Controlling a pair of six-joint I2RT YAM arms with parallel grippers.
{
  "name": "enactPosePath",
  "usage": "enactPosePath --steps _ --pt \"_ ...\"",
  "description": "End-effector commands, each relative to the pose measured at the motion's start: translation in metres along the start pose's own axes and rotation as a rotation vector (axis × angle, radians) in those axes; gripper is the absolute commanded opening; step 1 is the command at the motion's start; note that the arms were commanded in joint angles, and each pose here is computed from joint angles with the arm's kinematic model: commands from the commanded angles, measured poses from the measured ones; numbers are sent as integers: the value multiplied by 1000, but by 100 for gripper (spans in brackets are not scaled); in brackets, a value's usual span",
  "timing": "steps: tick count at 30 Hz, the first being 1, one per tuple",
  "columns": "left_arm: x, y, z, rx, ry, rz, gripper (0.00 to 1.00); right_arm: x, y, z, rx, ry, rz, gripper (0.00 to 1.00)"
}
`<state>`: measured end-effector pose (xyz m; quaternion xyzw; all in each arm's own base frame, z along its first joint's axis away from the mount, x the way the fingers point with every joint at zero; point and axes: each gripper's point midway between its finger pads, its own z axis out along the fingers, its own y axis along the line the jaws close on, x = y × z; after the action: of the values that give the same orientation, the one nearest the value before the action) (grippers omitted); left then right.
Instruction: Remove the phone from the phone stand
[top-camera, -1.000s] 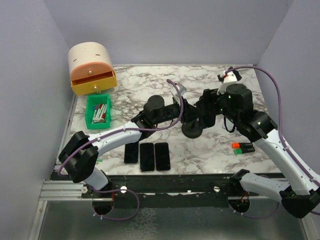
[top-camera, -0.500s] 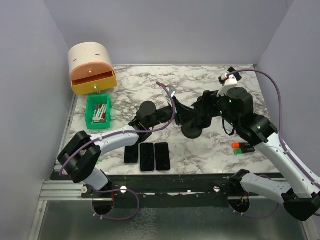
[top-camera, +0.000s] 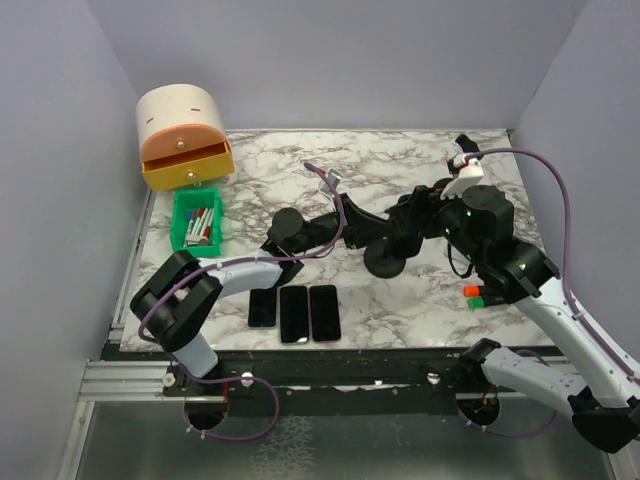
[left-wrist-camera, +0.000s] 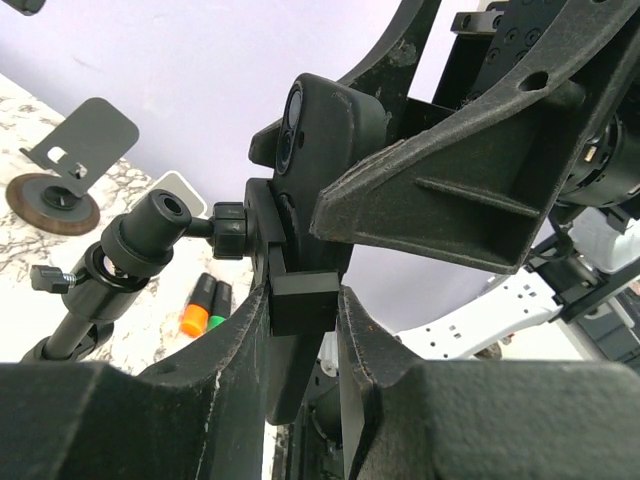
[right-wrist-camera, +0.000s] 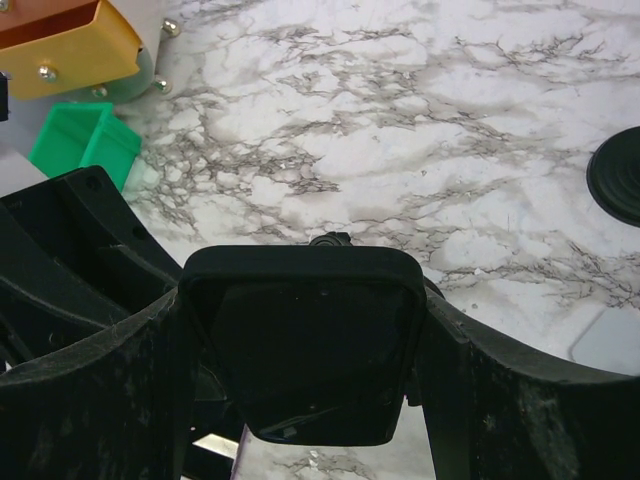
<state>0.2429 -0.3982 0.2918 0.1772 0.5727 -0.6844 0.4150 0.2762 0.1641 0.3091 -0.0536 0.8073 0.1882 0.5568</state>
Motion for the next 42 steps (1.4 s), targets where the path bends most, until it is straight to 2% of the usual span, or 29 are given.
enactPosePath --steps 1,17,24,33,42 --pt "-7 -9 -8 79 -19 -41 0 -1 -11 -8 25 -38 21 0" --pt "-7 -8 -6 94 -25 -53 0 -5 5 -22 -95 -97 35 0" --pt "-3 -8 -5 107 4 -39 0 -9 13 -27 -144 -115 33 0" --pt "9 -3 2 87 72 1 0 -26 43 -43 -318 -178 48 0" --pt "13 -1 9 64 104 23 0 -45 57 -52 -372 -203 70 0"
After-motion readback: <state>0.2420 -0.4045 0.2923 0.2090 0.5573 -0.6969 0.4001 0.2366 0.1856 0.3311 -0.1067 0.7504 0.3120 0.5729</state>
